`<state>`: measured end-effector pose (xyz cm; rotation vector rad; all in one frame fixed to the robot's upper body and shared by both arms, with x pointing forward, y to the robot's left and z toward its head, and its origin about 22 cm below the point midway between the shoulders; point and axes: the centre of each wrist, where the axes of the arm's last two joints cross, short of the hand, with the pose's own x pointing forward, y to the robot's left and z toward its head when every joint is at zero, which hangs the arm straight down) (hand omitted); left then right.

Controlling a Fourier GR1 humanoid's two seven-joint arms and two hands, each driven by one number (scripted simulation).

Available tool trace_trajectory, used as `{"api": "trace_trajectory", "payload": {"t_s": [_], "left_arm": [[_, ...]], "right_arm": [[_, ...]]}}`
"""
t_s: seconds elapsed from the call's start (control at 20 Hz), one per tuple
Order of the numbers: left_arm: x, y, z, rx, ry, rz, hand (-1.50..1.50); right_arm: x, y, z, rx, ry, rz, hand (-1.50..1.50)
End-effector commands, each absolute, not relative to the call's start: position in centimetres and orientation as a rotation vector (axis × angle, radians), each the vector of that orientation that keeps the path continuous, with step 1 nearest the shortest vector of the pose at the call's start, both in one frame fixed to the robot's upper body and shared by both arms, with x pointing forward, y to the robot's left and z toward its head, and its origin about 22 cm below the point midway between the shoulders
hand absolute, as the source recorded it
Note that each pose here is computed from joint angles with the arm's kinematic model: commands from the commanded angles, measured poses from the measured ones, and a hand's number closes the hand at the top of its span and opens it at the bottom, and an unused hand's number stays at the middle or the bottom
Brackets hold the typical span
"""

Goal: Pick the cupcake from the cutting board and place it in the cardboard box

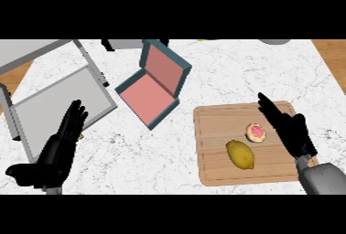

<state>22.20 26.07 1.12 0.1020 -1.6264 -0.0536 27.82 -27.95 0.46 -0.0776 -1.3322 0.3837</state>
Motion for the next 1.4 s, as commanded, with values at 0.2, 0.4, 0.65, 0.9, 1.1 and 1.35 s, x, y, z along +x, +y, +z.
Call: {"api": "trace_trajectory", "payload": {"t_s": [0.2, 0.4, 0.65, 0.9, 1.1, 1.35], "left_arm": [[24.3, 28.8, 5.2, 0.244, -1.737, -0.341, 0.0], [25.3, 28.6, 6.2, 0.218, -1.729, -0.448, 0.0], [27.3, 28.8, 7.3, 0.131, -1.734, -0.5, 0.0], [27.6, 26.3, 8.0, 0.112, -1.739, -0.511, 0.0], [28.7, 26.4, 7.1, 0.098, -1.751, -0.515, 0.0], [29.1, 26.4, 7.9, 0.08, -1.756, -0.541, 0.0]], "right_arm": [[29.7, -33.7, 14.7, -0.411, -1.883, 0.208, -1.5], [26.0, -38.3, 14.9, -0.751, -1.727, 0.333, -1.5], [22.4, -39.0, 11.2, -0.806, -1.782, 0.537, -1.5], [21.2, -37.3, 13.7, -0.869, -1.723, 0.791, -1.5], [21.1, -35.5, 15.4, -0.887, -1.49, 0.965, -1.5], [20.6, -30.9, 17.0, -0.882, -1.283, 1.16, -1.5]]}}
